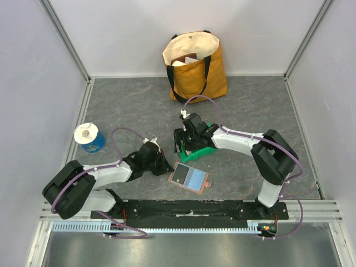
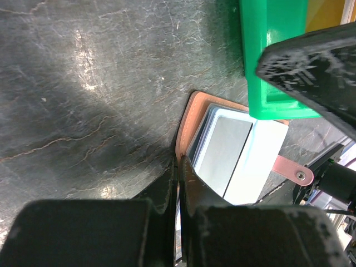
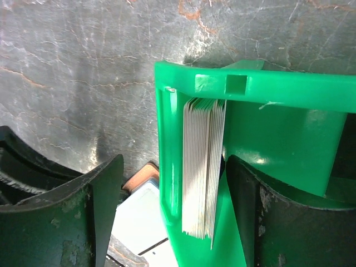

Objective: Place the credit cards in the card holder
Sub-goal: Pick up the credit card from the storage box.

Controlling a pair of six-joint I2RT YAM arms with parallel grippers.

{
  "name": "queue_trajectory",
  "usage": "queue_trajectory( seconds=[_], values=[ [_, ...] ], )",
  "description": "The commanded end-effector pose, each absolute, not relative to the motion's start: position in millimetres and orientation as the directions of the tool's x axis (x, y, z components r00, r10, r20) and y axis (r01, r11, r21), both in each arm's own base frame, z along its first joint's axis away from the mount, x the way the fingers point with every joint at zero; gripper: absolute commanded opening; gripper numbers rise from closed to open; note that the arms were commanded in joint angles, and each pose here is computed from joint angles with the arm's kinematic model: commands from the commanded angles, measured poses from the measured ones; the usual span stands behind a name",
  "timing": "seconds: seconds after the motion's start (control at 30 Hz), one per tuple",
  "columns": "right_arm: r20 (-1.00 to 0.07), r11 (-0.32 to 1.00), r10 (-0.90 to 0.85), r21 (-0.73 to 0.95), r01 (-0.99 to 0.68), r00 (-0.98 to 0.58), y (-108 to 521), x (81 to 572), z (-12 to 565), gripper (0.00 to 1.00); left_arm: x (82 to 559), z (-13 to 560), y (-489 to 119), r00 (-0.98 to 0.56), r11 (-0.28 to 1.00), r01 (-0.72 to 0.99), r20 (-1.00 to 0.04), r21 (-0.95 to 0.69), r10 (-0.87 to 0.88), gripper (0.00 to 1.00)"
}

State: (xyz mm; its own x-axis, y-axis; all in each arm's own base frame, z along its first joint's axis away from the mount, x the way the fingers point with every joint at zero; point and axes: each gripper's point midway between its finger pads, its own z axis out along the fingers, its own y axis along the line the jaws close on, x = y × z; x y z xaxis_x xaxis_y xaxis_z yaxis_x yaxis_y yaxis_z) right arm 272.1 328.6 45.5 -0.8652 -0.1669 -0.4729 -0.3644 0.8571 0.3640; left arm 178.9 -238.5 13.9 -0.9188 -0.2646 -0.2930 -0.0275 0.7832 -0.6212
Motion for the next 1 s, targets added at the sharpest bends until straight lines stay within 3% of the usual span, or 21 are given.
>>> queue_trajectory(
  seconds=[0.0, 0.33, 0.97],
  values=[
    [-0.538, 0.849, -0.123, 0.378, -0.370, -0.834, 333.2, 281.4, 80.4, 0.81, 147.3, -26.2, -199.8, -0.949, 0.886, -0.116, -0.215, -0.448, -0.233, 0.02],
    [-0.506, 0.826, -0.150, 0.407, -0.389, -0.849, 337.8, 271.6, 80.3, 0.74, 148.7, -26.0, -200.9, -0.950, 0.887, -0.105, -0.219, -0.450, -0.224, 0.02],
    [-0.538, 0.819, -0.141, 0.409, -0.403, -0.831, 337.1, 274.1, 96.9, 0.51, 149.5, -24.8, -204.3, -0.952, 0.885, -0.094, -0.221, -0.456, -0.214, 0.02]
  ],
)
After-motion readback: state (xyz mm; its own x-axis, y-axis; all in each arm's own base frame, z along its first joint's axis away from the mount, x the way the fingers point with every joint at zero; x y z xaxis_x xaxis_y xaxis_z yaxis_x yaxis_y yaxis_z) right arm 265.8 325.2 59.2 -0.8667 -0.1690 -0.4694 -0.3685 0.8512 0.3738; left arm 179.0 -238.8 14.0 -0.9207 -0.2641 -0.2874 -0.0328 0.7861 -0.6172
